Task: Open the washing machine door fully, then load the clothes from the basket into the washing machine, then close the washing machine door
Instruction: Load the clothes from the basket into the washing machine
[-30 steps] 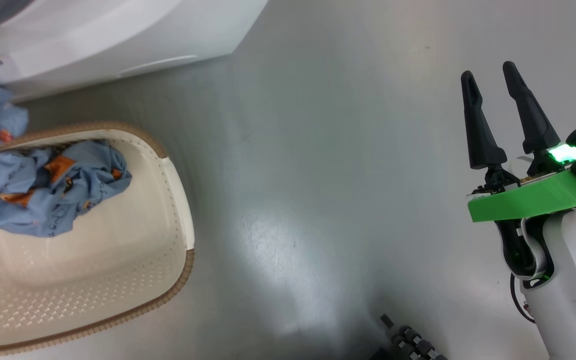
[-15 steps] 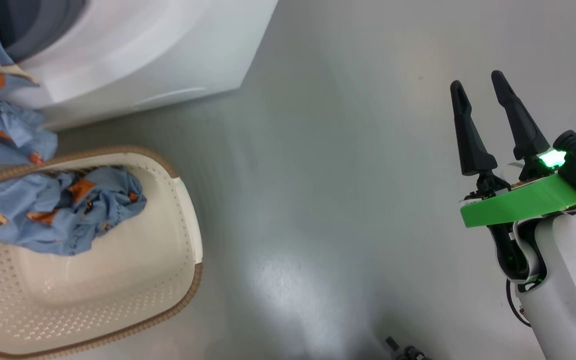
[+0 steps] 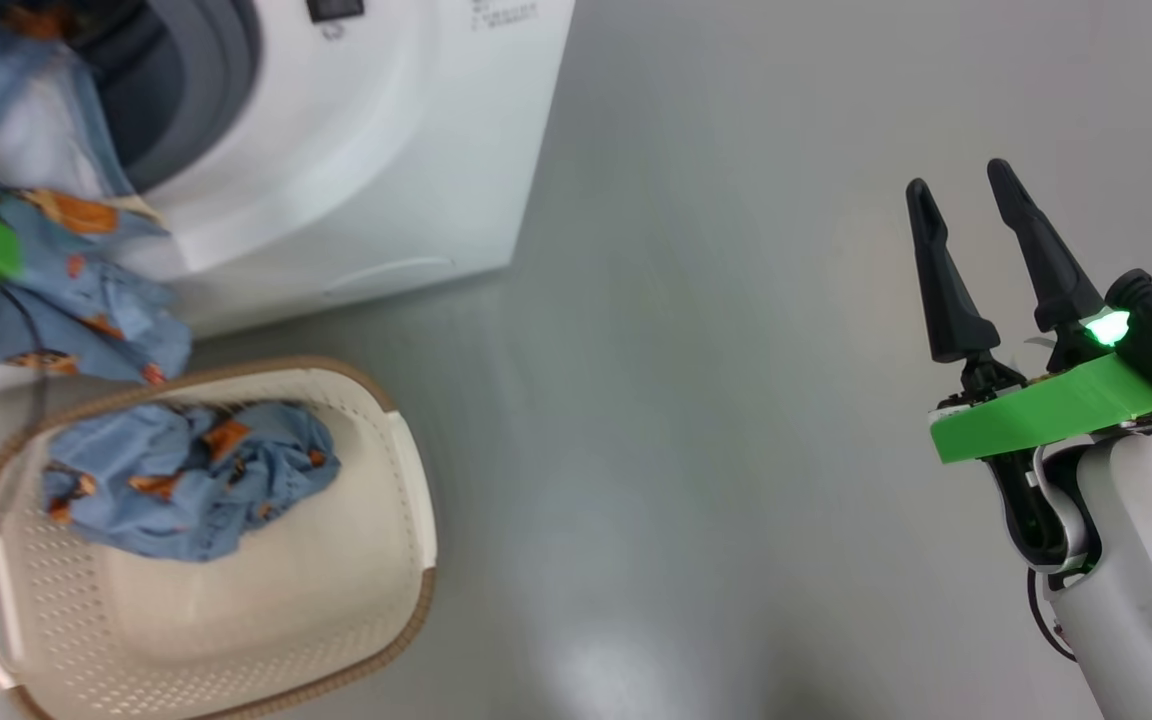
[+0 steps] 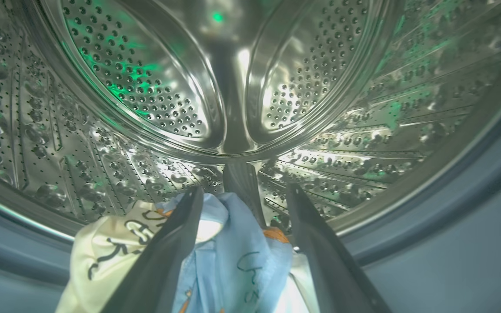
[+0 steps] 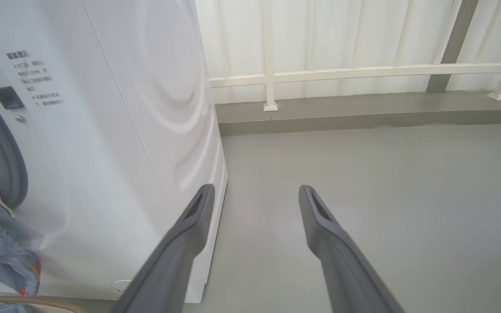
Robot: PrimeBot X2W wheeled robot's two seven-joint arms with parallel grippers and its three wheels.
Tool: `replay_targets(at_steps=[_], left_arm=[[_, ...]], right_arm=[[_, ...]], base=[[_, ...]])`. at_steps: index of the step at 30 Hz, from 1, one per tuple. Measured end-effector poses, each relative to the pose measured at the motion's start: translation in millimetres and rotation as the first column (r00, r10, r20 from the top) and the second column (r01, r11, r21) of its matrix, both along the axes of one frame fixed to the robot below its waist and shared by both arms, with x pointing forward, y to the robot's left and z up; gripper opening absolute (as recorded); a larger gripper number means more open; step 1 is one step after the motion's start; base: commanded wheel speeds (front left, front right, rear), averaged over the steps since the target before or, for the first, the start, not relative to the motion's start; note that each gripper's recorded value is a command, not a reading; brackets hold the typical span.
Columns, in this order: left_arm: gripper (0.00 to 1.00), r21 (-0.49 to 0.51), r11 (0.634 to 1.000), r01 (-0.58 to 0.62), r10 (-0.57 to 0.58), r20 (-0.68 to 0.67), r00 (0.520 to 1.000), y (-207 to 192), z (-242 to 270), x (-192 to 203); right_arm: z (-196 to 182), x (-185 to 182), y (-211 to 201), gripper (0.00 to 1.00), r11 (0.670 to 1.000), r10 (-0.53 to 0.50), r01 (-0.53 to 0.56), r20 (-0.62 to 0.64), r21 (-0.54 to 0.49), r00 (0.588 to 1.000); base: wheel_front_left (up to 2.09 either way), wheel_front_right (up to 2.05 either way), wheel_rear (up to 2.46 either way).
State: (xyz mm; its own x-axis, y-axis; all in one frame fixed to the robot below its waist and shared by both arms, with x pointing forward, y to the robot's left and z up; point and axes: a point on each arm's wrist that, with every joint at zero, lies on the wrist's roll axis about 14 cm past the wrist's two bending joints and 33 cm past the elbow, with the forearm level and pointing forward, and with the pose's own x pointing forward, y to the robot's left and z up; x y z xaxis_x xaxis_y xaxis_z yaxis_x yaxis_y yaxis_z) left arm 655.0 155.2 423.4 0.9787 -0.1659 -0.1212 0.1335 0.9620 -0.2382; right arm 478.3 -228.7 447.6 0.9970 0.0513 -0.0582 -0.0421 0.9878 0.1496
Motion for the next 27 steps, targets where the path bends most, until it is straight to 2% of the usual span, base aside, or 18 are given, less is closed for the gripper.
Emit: replay_targets(at_steps=[3, 27], left_arm=[[1.00, -0.024, 1.000, 0.005, -0.004, 0.022, 1.000, -2, 8, -21], [1.00, 0.019, 0.996, -0.087, 0.084, 0.123, 0.989, 30, 56, -177]], right_arm=[[12, -2, 2, 1.00, 1.000, 0.008, -0.008, 0.027, 0.002, 1.000], [60, -34, 41, 1.00, 0.994, 0.103, -0.108, 0.122, 0.030, 0.987]], base=[[0.00, 0.00, 0.00], [0.00, 0.00, 0.00]])
